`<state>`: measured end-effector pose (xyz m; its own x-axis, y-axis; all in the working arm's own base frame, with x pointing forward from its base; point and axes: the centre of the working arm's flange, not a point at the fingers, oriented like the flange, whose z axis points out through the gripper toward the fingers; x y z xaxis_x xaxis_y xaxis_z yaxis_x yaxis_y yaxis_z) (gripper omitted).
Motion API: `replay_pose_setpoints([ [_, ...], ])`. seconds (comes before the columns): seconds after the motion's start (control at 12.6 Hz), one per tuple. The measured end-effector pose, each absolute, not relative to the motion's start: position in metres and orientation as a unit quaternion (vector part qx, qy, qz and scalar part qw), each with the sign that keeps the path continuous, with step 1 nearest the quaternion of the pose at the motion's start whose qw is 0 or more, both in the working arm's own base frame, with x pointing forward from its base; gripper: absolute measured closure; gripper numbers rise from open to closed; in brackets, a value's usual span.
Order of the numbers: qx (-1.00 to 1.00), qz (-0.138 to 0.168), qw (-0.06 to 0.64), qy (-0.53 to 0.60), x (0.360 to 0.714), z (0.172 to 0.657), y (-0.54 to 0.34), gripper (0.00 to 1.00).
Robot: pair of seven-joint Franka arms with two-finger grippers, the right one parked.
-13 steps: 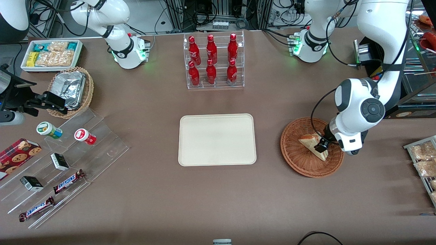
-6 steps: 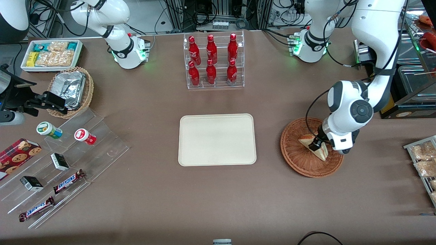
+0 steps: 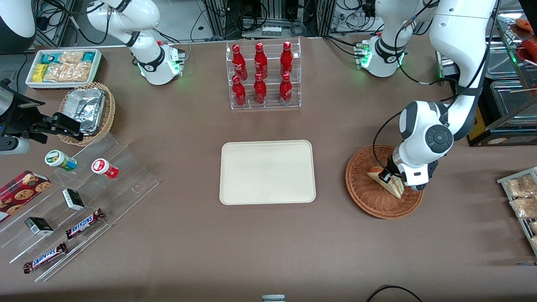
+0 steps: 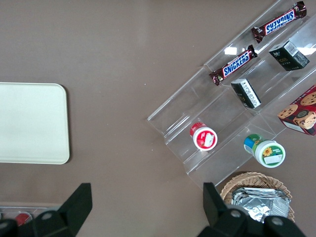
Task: Place sandwich from basket to tray
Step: 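Lift the sandwich and carry it over the cream tray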
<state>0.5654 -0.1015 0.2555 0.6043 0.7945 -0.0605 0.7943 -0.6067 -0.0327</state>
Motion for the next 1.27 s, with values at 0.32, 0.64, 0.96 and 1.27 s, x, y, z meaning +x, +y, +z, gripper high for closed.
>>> replay_pose_setpoints([
  [0.32,-0.912,0.089,0.08,-0.392,0.588,0.324,-0.102,0.84],
  [0.64,-0.935,0.072,0.062,-0.342,0.604,0.43,-0.163,0.85],
  [0.96,-0.965,0.049,0.029,-0.256,0.579,0.464,-0.271,0.85],
  [1.27,-0.983,0.028,-0.006,-0.18,0.559,0.432,-0.377,0.85],
])
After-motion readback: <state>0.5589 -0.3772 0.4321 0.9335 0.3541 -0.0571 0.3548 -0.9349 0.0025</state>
